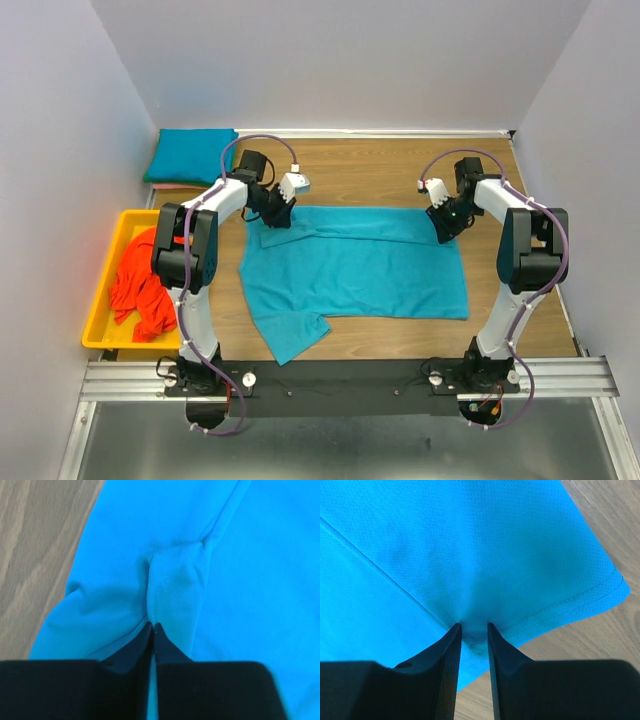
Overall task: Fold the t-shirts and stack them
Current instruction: Fold the tshirt
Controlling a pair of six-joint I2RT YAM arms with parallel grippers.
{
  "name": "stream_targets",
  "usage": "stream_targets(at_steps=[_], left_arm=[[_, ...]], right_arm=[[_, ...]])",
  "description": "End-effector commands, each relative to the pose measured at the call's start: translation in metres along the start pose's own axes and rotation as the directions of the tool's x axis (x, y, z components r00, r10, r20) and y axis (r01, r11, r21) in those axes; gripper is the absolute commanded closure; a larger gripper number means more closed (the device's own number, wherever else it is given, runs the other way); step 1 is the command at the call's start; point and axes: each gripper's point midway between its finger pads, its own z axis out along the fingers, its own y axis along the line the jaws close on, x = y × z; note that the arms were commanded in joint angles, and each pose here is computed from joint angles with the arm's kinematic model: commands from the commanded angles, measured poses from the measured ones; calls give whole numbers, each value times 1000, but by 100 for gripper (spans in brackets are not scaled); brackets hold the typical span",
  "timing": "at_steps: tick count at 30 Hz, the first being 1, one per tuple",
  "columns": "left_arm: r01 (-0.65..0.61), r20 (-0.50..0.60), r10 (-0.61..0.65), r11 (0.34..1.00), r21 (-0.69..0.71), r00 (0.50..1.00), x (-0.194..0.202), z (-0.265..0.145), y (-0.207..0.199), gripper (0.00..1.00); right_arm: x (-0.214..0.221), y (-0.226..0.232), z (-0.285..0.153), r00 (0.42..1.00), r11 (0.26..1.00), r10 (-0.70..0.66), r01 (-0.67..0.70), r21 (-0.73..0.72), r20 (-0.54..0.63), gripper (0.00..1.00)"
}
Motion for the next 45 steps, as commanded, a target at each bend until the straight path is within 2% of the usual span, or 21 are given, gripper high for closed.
stream_targets(at_steps=[1, 3, 11, 14, 17, 20, 26, 31, 34, 35, 37, 41, 42, 45], left_arm=[[-58, 21, 56, 995, 76, 998, -8, -8, -21, 95], [-75, 13, 74, 992, 102, 997, -5, -12, -29, 100], [-130, -17, 137, 965, 228, 990, 13, -29, -83, 100], [-194, -26, 207, 950, 246, 978, 13, -30, -105, 96], [-241, -70, 269, 932, 273, 961, 23, -27, -126, 88], [-269, -99, 303, 926, 265, 948, 26, -33, -126, 80], [-251, -78, 265, 955, 160, 961, 3, -48, -84, 72], [-153, -43, 155, 987, 44, 987, -8, -47, -42, 68], [-109, -41, 108, 994, -26, 993, -6, -39, -21, 67], [-61, -63, 58, 997, -52, 996, 3, -35, -14, 67], [-35, -49, 29, 992, -119, 998, 4, -34, 4, 67], [90, -62, -108, 963, -253, 992, 27, -37, 48, 68], [128, -30, -144, 946, -298, 989, 26, -43, 64, 68], [189, -27, -211, 920, -344, 977, 37, -39, 90, 69]], right_arm=[[4, 1, -8, 1000, 1000, -19, 19, 12, -21, 66], [3, 1, -8, 1000, 1000, -23, 23, 15, -20, 66], [0, -1, -10, 1000, 999, -28, 28, 18, -14, 66], [1, -1, -11, 999, 999, -33, 33, 19, -13, 66], [2, -1, -11, 999, 999, -36, 36, 24, -17, 66], [-1, -2, -16, 999, 999, -42, 42, 32, -8, 67], [-15, -2, -32, 998, 998, -43, 41, 42, 41, 68], [-12, 3, -25, 999, 1000, -22, 22, 10, 34, 68], [-6, 6, -14, 1000, 1000, -3, 3, -15, 14, 68], [-2, 7, -8, 1000, 1000, 4, -4, -25, -5, 68], [4, 7, -3, 1000, 1000, 8, -9, -25, -29, 68], [19, -2, 6, 996, 1000, 7, -5, 22, -87, 68], [21, -4, 11, 996, 1000, 10, -7, 28, -94, 68], [19, -11, 15, 994, 998, 30, -26, 50, -100, 68]])
